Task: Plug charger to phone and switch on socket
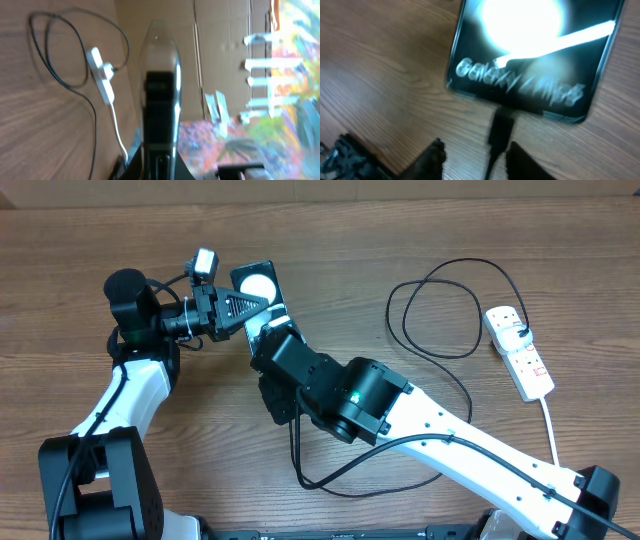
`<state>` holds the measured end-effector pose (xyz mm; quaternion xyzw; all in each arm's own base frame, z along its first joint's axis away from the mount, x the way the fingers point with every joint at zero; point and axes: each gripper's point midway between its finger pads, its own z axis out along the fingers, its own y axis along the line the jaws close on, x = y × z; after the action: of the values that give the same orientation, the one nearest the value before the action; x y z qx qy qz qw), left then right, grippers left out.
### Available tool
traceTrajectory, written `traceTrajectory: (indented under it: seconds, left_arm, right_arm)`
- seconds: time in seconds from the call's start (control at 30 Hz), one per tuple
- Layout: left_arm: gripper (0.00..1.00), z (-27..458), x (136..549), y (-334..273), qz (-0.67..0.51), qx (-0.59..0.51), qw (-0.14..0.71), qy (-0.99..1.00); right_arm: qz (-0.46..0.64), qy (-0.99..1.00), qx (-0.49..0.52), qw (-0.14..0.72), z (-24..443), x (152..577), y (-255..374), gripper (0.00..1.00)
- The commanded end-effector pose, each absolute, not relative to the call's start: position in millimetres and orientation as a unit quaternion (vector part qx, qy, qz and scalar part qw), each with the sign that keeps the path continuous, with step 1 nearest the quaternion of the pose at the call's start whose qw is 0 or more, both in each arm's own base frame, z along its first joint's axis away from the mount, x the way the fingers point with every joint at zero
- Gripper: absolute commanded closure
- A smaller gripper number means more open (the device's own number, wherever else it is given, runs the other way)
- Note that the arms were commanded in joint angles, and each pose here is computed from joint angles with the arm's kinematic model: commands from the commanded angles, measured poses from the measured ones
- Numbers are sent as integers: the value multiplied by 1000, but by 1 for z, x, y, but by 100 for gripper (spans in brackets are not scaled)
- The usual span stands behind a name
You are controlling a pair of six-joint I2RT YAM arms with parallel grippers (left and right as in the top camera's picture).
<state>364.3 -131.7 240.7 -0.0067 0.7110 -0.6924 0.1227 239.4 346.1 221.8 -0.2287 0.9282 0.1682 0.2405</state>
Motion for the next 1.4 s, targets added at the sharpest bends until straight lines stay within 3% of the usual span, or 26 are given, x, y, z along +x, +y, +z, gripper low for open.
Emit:
traceTrajectory:
  seconds: [0.0,0.43,0.63,0.77,1.07,1.37]
  left_arm:
    - [96,242,347,-139,-699,50,112,705]
    - [96,254,348,-139,-675,150,210,691]
    - [96,254,348,-139,-677,145,205,692]
    - [96,254,349,-143,-686,111,172,698]
    - [96,248,350,-190,-681,135,190,695]
    - [96,191,387,-217,-623,21,199,756]
  right_arm:
    - [180,916,-210,291,266,248,330,53]
    - [48,919,-195,339,291,249,242,16]
    - [20,931,-129,340,289,251,223,10]
    - [22,931,-71,358,296,254,213,0]
    - [60,918,10,393,336,246,158,0]
    - [76,895,79,433,370,223,91,0]
